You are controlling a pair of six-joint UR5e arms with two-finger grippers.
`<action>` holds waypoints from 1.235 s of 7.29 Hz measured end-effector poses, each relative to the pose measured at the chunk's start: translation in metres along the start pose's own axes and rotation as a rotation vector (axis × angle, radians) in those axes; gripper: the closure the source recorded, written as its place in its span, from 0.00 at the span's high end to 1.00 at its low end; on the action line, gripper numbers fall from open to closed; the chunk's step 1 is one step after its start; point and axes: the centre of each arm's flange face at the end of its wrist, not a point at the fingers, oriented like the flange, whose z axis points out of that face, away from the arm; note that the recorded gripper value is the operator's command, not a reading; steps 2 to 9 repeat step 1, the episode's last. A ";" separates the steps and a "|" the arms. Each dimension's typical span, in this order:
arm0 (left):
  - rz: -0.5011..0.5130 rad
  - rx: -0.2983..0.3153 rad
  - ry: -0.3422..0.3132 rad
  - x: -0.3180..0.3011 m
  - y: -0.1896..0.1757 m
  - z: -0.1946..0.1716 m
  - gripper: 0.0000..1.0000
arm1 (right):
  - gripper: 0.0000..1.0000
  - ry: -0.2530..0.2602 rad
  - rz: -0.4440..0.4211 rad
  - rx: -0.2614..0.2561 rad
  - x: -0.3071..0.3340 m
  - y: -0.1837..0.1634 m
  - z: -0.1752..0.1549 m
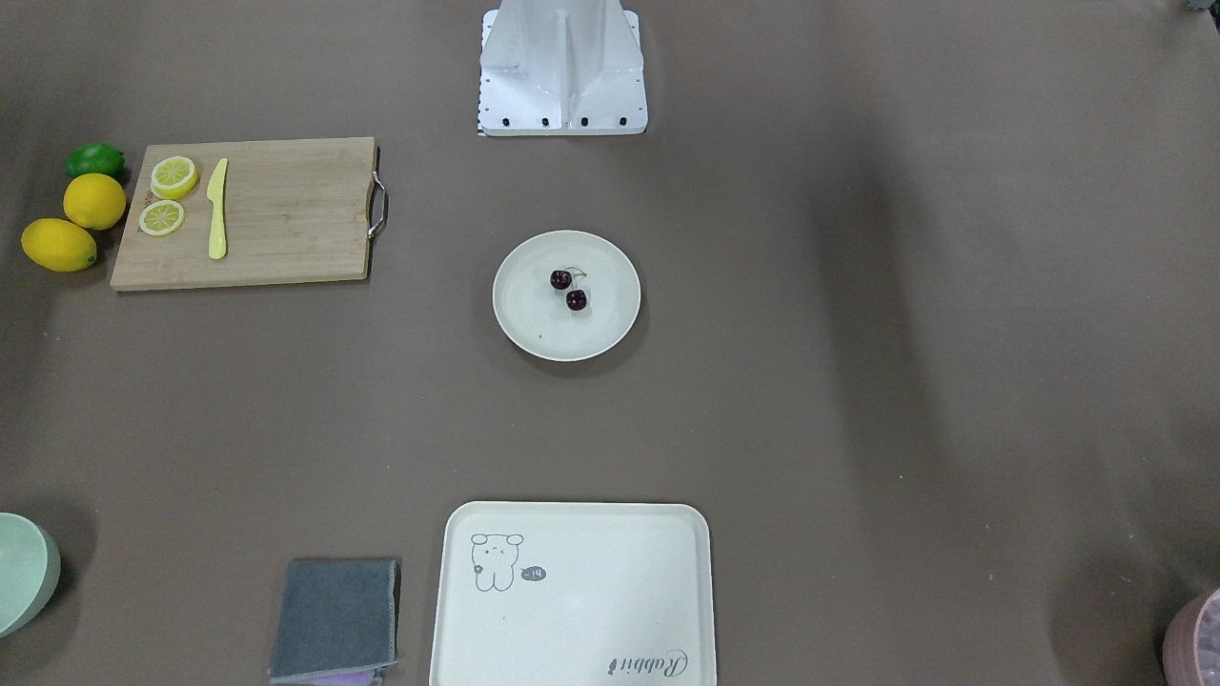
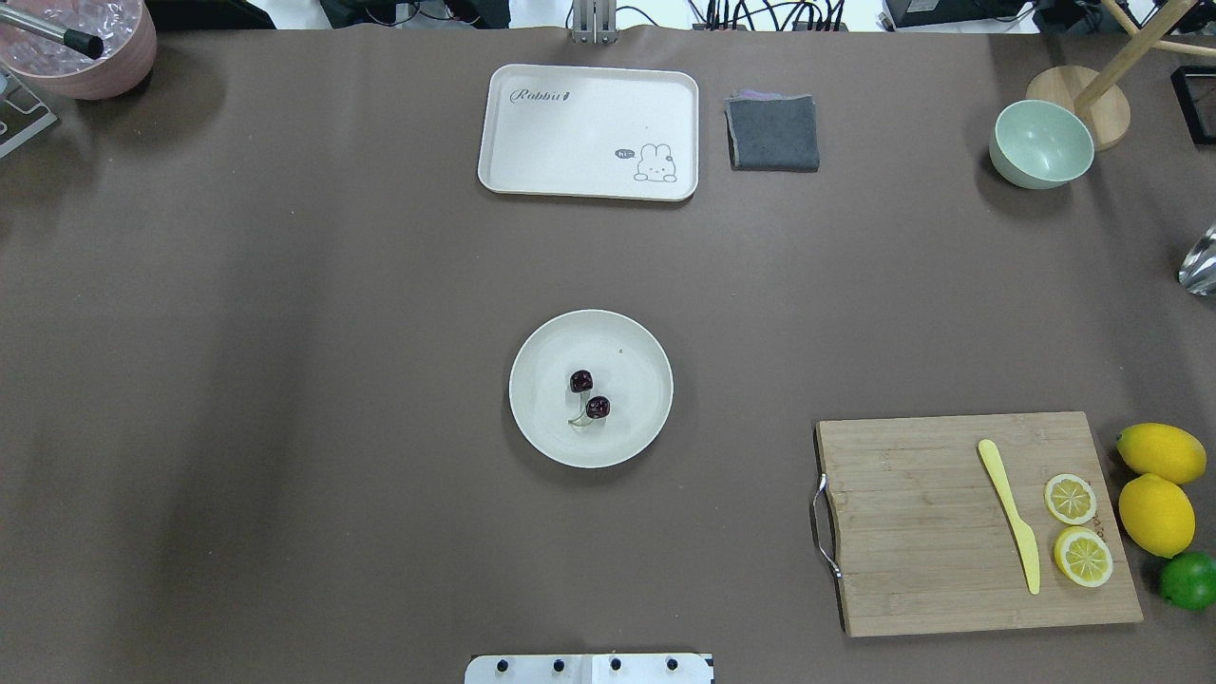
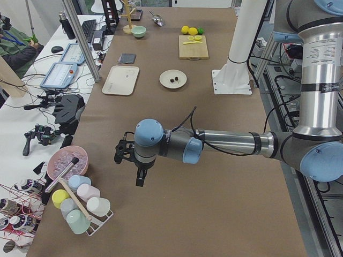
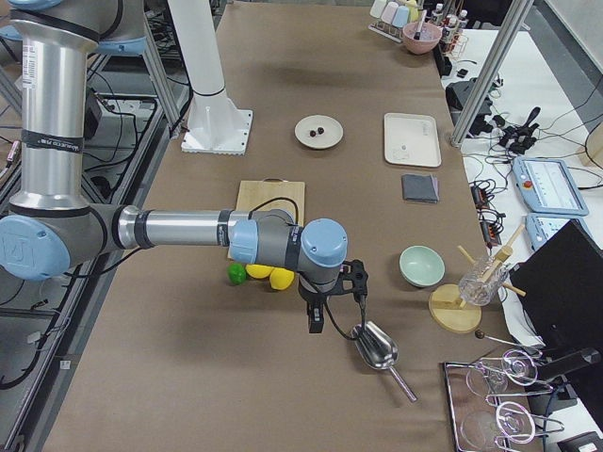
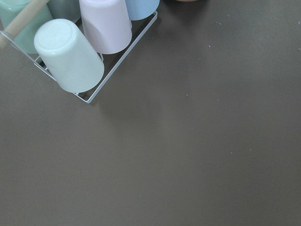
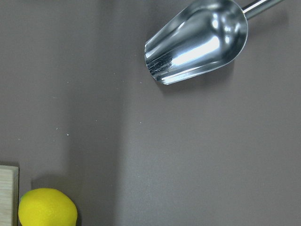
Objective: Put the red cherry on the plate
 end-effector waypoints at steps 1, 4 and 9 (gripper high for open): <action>0.001 0.001 0.000 0.000 0.000 0.000 0.98 | 1.00 0.000 -0.002 0.002 -0.001 0.000 -0.001; 0.001 0.001 0.000 0.000 0.000 0.000 0.98 | 1.00 0.000 -0.002 0.002 -0.001 0.000 -0.001; 0.001 0.001 0.000 0.000 0.000 0.000 0.98 | 1.00 0.000 -0.002 0.002 -0.001 0.000 -0.001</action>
